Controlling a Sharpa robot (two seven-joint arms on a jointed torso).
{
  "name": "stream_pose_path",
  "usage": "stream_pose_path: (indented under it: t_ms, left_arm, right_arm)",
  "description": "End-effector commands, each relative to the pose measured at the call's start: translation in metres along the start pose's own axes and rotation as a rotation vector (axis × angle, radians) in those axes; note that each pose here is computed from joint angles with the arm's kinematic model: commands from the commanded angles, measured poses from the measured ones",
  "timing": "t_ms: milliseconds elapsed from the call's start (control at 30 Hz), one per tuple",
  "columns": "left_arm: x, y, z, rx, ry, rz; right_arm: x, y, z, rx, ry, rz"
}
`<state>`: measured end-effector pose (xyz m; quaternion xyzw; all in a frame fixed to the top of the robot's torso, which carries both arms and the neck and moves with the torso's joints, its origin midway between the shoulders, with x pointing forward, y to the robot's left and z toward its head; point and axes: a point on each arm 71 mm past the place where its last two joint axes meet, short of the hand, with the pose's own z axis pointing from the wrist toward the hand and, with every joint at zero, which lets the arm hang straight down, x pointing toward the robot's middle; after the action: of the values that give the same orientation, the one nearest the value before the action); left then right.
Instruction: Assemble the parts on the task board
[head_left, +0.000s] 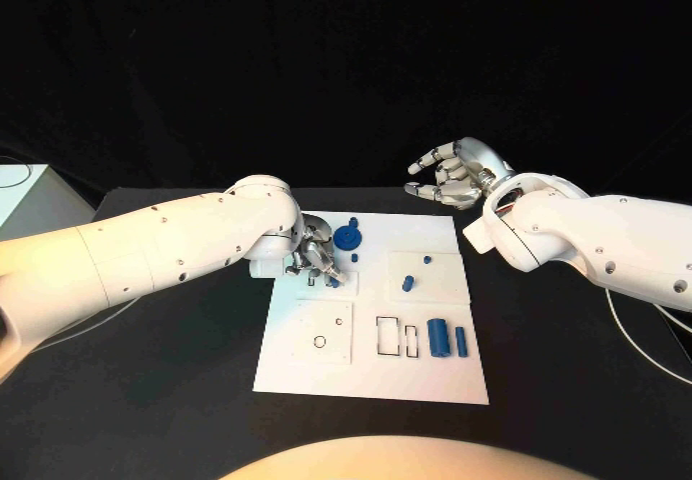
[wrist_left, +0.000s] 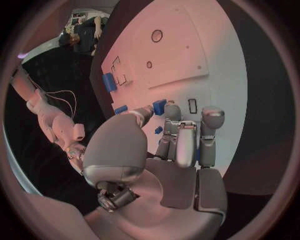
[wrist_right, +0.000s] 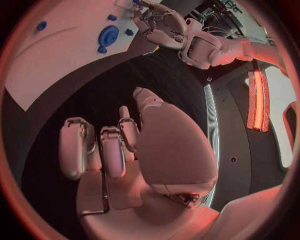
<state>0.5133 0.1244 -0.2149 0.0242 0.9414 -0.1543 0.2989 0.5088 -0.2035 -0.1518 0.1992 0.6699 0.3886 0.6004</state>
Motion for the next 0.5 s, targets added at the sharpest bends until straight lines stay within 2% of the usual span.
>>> stream_pose_path:
  t_ms: [33, 267, 500]
  left_arm:
    - [0.0021, -0.0027, 0.0003, 0.018, 0.023, -0.012]
    - [0.0034, -0.0037, 0.0004, 0.027, 0.039, -0.017]
    - [0.0006, -0.0023, -0.0002, 0.037, 0.003, -0.066]
  right_arm:
    - [0.0017, 0.0002, 0.0001, -0.004, 0.017, -0.001]
    - [0.0024, -0.0003, 0.0003, -0.002, 0.021, 0.000]
    - [0.0029, -0.0010, 0.0004, 0.000, 0.024, 0.000]
